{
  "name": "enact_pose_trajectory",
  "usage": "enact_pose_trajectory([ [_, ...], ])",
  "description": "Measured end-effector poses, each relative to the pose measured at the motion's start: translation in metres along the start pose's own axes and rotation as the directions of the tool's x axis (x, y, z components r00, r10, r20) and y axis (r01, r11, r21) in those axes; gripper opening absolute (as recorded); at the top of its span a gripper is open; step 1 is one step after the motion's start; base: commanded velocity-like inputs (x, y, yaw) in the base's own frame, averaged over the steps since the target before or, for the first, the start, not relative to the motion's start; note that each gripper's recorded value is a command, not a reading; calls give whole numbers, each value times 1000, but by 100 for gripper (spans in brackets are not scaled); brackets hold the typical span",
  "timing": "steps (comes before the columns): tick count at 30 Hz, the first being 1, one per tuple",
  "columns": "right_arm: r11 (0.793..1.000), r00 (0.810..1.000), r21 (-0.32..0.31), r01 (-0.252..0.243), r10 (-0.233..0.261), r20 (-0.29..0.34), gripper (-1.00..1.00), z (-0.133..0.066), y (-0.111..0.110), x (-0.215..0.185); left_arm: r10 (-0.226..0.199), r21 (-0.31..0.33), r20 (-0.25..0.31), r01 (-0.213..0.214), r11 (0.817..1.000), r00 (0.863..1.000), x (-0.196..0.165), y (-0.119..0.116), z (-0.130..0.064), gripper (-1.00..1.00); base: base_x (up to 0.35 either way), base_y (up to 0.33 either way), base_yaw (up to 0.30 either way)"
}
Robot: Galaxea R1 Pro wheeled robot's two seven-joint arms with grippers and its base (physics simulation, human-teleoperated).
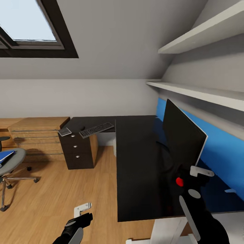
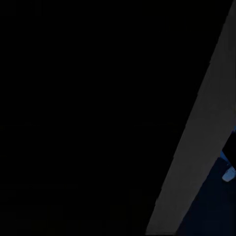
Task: In the bedroom, organize the workspace by keeping the computer under the desk, ensuring the monitor is on the desk, placing the keyboard on the desk next to the monitor, placing the mouse on the desk next to the keyboard, moving the folder from the swivel chair onto the desk next to the mouse, stacking the notebook on top of the folder with the pen on top of the notebook, and positioning the swivel chair next to the desk.
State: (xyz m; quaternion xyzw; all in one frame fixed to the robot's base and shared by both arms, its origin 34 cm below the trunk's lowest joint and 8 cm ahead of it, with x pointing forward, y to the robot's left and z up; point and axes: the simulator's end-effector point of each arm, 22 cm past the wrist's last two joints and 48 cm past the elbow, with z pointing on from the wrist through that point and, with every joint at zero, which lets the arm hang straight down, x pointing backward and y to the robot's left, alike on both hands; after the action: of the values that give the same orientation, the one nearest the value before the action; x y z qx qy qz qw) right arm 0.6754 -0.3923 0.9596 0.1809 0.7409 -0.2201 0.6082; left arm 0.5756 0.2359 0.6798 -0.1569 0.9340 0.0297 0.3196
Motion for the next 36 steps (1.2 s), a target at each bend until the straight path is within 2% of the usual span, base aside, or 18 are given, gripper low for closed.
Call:
enact_pose_trajectory([
  [13,1000,1000,1,0,0,0,100,0,0,0,-2,-1,0,2,1000,1000,0,0,0,100,0,-59,0],
  [36,1000,1000,-8,-3,3,9,100,-1,3,-3,-3,-1,0,3,1000,1000,0,1,0,100,0,-1,0],
])
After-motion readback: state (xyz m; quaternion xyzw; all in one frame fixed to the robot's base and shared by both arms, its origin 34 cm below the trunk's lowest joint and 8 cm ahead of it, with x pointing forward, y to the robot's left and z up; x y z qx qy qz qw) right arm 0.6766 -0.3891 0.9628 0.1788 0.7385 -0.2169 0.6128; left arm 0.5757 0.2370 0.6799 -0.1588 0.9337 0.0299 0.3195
